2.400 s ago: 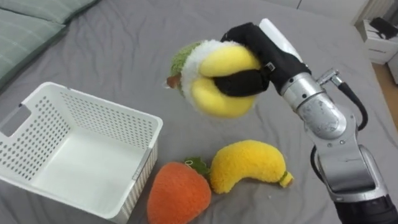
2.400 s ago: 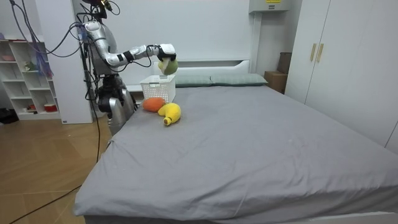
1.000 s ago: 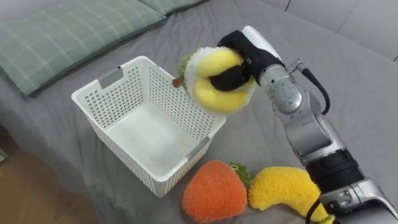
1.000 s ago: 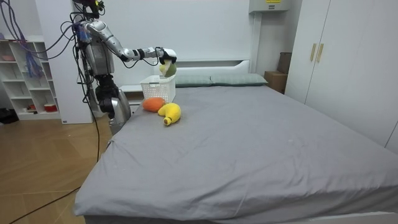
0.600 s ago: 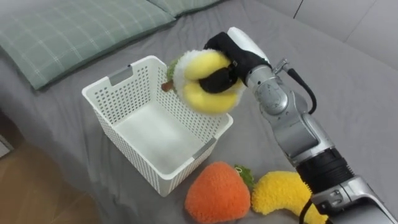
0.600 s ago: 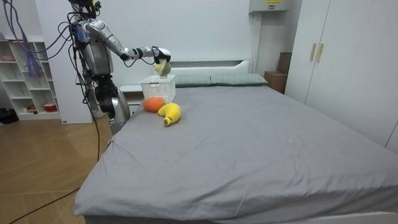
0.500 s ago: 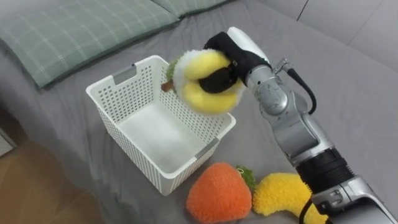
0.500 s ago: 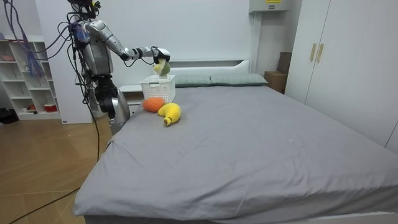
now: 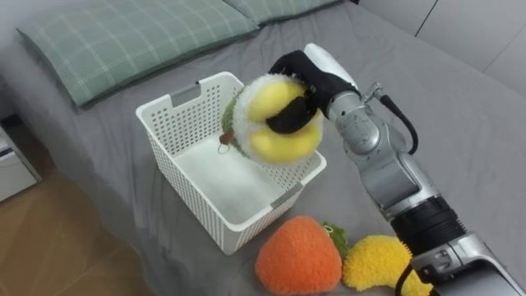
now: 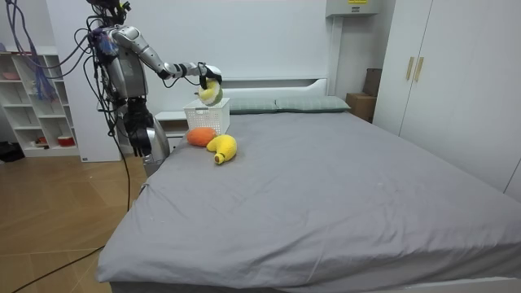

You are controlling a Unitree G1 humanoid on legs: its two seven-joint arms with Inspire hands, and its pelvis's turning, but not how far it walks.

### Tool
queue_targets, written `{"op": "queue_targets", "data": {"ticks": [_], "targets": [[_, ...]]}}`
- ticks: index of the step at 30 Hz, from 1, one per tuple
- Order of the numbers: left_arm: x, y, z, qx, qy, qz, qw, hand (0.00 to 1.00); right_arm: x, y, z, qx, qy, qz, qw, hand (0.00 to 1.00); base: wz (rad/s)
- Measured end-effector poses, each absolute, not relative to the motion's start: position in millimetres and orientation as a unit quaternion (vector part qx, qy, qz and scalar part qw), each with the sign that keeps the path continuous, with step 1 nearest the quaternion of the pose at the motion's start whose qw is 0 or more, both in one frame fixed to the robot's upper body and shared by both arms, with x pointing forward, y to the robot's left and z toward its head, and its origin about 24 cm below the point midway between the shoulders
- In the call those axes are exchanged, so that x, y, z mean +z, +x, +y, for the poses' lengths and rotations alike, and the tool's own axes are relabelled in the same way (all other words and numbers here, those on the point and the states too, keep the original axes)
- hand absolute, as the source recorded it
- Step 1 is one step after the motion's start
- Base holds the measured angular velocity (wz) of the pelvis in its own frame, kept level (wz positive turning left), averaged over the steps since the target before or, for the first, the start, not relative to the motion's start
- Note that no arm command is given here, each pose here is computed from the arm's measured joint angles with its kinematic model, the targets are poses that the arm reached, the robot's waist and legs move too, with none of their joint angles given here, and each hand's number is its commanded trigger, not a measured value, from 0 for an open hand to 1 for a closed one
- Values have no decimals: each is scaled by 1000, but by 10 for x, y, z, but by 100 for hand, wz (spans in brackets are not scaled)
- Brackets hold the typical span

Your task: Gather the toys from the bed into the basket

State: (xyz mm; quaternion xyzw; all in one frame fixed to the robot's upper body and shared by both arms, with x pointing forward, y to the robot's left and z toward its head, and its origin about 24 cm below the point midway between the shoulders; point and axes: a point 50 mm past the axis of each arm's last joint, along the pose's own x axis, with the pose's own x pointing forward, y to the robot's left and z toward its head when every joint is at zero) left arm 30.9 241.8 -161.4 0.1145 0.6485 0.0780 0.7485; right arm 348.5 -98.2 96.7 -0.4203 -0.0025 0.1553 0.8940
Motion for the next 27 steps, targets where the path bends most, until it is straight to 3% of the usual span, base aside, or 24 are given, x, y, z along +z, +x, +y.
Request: {"op": "queue_targets", "data": {"ticks": [27], "targets": [[-1605,337,2413,65,123,645,751,0,933,3510,-1008,151,-415,8,897,0,1]]}}
